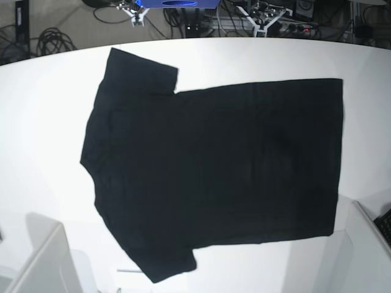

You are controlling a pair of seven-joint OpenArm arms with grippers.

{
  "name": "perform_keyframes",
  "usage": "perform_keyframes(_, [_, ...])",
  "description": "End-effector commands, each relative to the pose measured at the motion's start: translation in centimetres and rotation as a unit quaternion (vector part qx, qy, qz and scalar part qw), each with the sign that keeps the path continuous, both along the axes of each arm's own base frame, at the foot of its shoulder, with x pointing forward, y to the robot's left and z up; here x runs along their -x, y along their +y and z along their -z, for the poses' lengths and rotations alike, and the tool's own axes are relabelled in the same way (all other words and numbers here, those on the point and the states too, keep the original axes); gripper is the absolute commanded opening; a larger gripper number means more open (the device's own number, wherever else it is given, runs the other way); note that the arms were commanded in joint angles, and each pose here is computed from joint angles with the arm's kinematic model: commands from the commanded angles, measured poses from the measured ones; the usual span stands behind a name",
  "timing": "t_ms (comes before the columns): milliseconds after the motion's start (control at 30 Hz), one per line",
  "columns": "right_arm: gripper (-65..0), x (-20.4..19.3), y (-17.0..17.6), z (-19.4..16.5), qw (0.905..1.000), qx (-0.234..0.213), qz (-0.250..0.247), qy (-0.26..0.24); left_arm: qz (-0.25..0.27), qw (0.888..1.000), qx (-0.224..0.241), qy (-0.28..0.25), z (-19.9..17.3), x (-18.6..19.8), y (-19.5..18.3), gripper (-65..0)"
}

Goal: Fold the T-shirt properly

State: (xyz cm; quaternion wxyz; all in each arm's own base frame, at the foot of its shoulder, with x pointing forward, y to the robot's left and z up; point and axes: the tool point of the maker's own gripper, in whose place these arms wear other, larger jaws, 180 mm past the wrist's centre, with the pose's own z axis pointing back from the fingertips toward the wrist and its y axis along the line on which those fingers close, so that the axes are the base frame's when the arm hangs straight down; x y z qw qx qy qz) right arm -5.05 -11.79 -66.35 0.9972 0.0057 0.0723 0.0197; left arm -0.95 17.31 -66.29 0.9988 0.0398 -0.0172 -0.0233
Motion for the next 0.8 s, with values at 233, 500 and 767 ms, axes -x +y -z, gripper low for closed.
perform_keyframes(233, [-65.0, -0.39, -0.40, 0.03, 1.0000, 0.005, 0.001, -0.004, 0.001, 1.000, -0.006, 0.002, -0.05, 0.26, 0.58, -45.3])
perform_keyframes(500, [-65.0, -0.43, -0.51, 0.03, 1.0000, 0.006, -0.002, -0.003, -0.002, 1.000, -0.007, 0.001, -0.05, 0.16, 0.61, -65.0])
perform_keyframes(767, [-65.0, -0.87, -0.51, 0.06, 1.0000, 0.006, -0.002, -0.007, 0.006, 1.000, -0.007, 0.000, -0.05, -0.04, 0.58, -65.0])
